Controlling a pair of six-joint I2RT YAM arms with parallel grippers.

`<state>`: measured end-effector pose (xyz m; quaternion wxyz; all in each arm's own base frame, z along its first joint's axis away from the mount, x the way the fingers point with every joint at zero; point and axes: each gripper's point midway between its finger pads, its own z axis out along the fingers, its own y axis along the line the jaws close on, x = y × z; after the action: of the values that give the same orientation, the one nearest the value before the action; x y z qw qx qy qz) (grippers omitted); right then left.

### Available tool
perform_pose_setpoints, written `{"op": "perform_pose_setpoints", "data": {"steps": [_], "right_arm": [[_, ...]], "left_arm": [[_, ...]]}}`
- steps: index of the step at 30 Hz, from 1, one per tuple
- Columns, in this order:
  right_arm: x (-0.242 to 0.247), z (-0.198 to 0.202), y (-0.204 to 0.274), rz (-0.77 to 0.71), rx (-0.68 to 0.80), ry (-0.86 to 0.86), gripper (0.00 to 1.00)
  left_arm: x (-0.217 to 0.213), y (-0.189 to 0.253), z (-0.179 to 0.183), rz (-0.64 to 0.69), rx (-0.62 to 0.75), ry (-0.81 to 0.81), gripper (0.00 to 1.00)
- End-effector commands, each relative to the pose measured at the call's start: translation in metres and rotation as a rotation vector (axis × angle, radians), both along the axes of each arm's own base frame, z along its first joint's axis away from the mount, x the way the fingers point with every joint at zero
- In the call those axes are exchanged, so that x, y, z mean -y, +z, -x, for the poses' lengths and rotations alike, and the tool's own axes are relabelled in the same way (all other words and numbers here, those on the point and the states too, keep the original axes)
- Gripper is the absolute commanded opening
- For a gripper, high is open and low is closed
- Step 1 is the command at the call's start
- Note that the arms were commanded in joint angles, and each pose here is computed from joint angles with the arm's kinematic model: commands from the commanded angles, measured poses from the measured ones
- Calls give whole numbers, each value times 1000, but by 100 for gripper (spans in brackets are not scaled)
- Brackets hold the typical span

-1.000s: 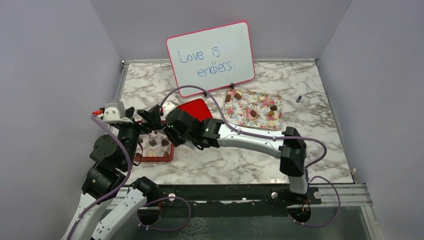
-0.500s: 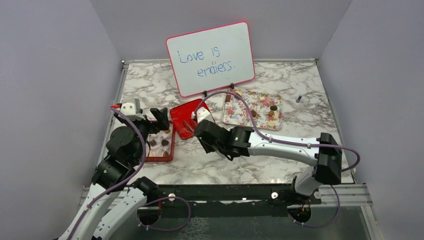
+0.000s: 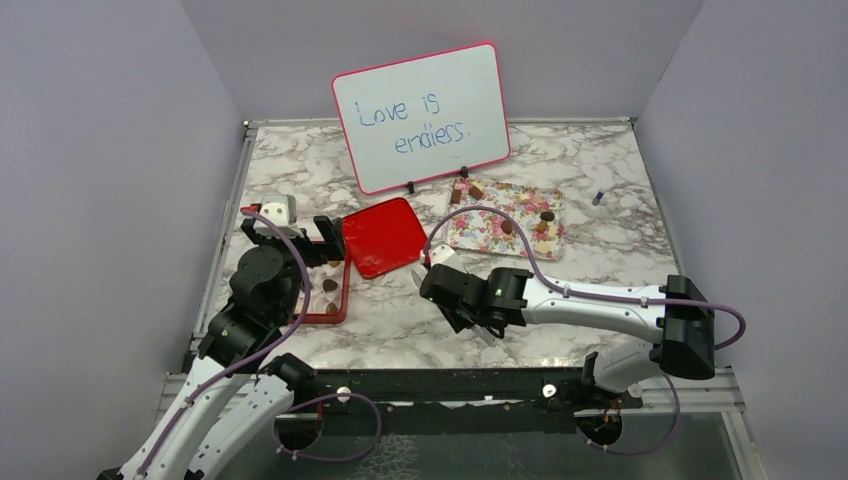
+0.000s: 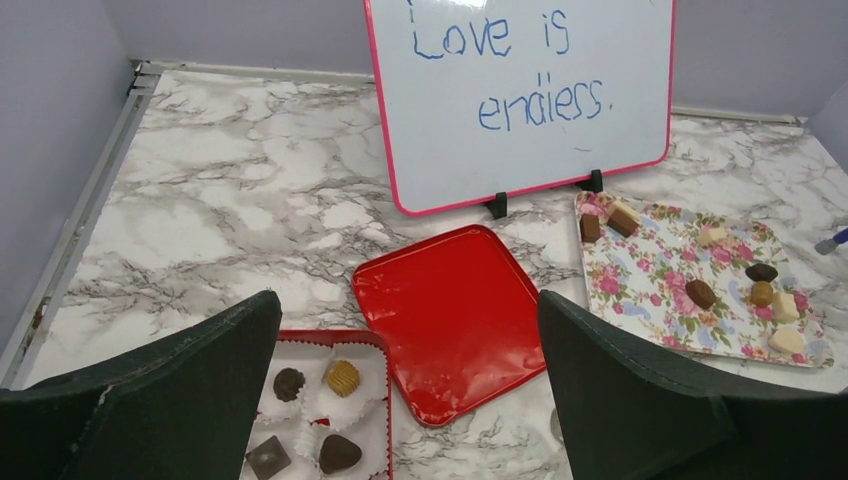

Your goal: Pack the chocolate

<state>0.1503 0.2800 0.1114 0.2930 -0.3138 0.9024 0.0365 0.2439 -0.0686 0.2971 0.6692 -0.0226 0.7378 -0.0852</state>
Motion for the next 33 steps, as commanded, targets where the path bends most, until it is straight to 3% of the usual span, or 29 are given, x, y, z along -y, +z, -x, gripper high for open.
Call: {"op": "perform_pose_setpoints", "data": {"steps": [1, 9, 14, 23, 33], "right_arm": [[6, 10, -1, 27, -36, 69, 43], [5, 18, -29, 118, -94, 181, 48], [4, 1, -40, 220, -31, 229, 49], [-15, 5, -33, 200, -35, 560, 53], [23, -4, -46, 269, -144, 603, 55]], "left_arm": [[-2, 16, 4, 19, 60, -6, 99], [-4, 29, 13, 60, 97, -17, 99], [-3, 34, 15, 71, 102, -29, 99], [-9, 58, 24, 74, 146, -29, 99], [-5, 54, 23, 46, 129, -54, 99]]}}
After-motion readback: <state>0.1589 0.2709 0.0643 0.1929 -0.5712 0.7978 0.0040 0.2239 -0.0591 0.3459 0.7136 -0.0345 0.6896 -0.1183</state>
